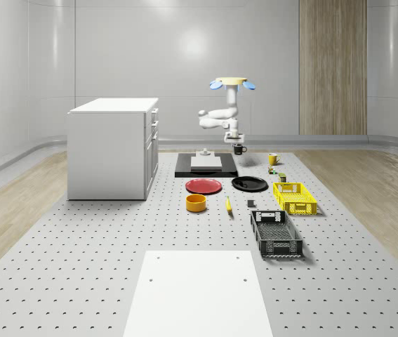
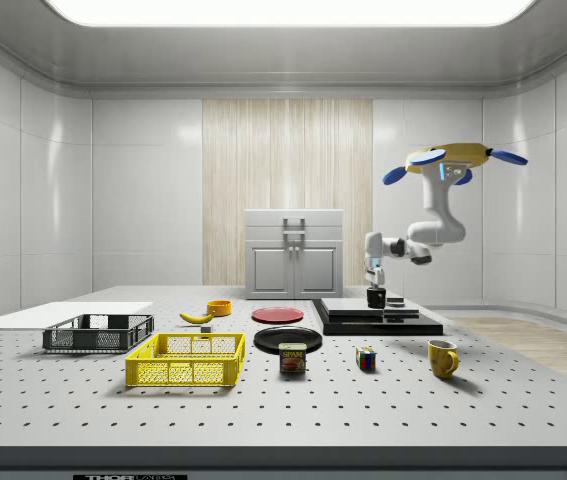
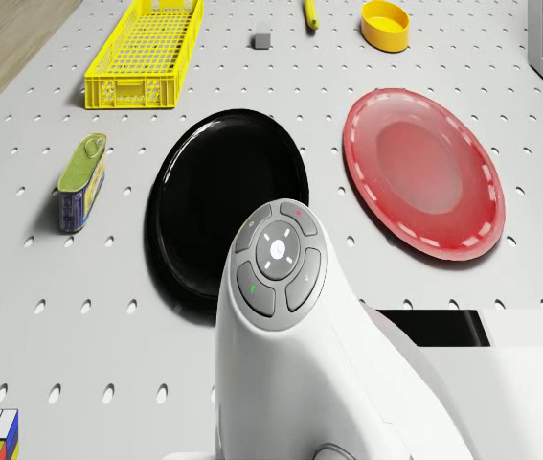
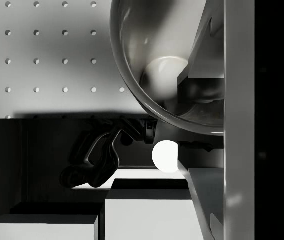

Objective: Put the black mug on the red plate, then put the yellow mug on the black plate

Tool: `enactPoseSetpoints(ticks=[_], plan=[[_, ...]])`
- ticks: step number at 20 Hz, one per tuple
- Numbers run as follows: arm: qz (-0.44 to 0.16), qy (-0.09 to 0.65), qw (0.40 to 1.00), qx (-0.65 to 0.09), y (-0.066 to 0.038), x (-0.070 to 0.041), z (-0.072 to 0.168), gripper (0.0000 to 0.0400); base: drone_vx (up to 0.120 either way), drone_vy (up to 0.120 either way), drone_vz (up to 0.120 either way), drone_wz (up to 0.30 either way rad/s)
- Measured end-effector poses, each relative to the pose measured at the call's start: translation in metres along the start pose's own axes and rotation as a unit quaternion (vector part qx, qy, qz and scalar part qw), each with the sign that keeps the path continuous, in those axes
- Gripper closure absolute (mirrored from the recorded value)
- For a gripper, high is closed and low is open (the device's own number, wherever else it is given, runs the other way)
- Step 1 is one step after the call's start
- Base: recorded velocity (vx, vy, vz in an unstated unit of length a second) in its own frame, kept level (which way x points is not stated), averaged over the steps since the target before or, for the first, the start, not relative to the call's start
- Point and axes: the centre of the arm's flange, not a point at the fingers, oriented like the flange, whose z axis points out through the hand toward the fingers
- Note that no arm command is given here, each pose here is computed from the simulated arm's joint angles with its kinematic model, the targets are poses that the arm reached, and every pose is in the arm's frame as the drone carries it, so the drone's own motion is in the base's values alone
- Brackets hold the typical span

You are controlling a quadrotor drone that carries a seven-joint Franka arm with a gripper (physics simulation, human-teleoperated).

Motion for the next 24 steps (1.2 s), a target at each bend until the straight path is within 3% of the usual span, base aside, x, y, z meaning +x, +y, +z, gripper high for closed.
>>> enactPoseSetpoints(ticks=[24], plan=[[0.000, 0.000, 1.000, 0.000, 0.0000, 0.0000, -0.0002, 0.0290, 0.120, -0.120, 0.000, 0.000]])
